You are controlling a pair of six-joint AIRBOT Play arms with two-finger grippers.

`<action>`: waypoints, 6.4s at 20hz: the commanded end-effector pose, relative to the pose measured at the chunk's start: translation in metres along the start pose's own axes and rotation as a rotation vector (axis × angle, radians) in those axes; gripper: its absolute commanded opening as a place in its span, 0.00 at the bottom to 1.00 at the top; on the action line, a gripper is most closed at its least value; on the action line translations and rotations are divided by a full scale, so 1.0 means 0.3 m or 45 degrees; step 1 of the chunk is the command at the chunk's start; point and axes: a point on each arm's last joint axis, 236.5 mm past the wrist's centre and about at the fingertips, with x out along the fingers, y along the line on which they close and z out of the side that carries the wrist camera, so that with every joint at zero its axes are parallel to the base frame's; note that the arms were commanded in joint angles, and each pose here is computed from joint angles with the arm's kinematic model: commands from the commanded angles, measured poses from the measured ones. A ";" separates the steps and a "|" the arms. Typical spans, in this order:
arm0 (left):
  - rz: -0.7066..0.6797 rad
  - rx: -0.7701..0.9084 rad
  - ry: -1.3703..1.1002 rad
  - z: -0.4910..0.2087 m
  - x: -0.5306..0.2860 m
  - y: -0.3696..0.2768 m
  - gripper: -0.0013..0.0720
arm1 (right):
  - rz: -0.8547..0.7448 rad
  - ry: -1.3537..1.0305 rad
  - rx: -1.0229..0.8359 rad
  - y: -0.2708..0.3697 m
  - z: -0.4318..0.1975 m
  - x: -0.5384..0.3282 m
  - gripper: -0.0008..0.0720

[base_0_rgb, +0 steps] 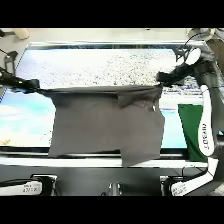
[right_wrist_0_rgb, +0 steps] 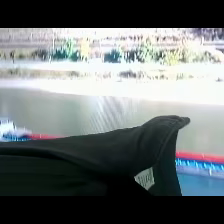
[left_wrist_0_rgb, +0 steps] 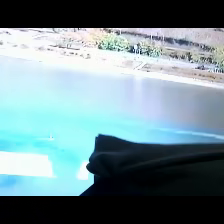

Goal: Fold the shirts.

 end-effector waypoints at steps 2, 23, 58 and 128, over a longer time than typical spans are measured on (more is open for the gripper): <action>-0.159 -0.165 -0.150 0.126 0.230 -0.051 0.05 | 0.032 -0.258 0.127 0.006 0.177 0.174 0.05; -0.158 -0.142 0.564 -0.381 0.060 -0.002 0.75 | 0.052 0.562 0.205 -0.137 -0.453 -0.084 0.59; -0.228 -0.381 0.614 -0.966 0.163 -0.028 0.05 | 0.234 0.736 0.336 -0.087 -1.225 0.065 0.73; -0.773 0.090 -0.070 -0.086 0.117 -1.004 0.05 | 0.664 0.152 -0.121 0.576 -0.369 -0.245 0.05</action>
